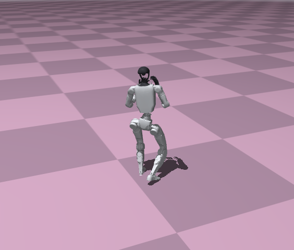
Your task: Walk
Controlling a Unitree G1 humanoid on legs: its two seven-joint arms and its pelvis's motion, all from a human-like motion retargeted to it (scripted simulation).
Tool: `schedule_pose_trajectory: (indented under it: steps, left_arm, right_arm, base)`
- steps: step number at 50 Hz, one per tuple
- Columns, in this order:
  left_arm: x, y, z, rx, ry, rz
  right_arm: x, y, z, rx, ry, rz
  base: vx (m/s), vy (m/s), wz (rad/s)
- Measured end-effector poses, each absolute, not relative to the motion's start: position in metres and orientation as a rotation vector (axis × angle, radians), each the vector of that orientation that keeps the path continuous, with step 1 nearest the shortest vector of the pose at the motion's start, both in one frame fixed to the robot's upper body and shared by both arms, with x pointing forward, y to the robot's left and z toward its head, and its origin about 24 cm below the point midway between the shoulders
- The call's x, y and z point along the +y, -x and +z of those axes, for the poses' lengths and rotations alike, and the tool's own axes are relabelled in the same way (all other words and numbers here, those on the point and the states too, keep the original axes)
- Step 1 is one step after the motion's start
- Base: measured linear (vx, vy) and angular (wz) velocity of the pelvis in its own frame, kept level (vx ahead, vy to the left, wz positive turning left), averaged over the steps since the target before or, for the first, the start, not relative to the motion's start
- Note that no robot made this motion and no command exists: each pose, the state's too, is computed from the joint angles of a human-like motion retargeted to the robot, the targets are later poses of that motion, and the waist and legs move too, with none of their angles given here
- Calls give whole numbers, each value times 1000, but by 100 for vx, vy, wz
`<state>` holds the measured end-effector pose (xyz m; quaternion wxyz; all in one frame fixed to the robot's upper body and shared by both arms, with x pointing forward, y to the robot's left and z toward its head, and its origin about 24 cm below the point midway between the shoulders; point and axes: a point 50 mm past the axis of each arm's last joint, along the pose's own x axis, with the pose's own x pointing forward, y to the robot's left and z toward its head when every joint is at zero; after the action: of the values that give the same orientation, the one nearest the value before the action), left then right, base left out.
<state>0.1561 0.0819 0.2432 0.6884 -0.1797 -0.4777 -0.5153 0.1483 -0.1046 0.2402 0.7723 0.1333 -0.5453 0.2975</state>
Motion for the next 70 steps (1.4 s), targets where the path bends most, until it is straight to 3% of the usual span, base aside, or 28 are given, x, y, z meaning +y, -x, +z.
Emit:
schedule_pose_trajectory:
  steps: [15, 30, 42, 70]
  left_arm:
    - [94, -171, 221, -921, 307, -1080]
    - [97, -176, 206, -803, 430, -1062]
    - [91, -176, 193, -698, 551, -1120]
    - [79, -187, 164, -485, 553, -1120]
  right_arm:
    - [-103, -154, 238, -1175, -194, 656]
    - [-101, -162, 228, -1063, -266, 659]
    - [-92, -165, 221, -993, -269, 732]
    - [-62, -187, 161, -607, -57, 982]
  base:
    - [22, 4, 38]
    - [24, -1, 38]
    - [30, -6, 36]
    - [17, -2, 12]
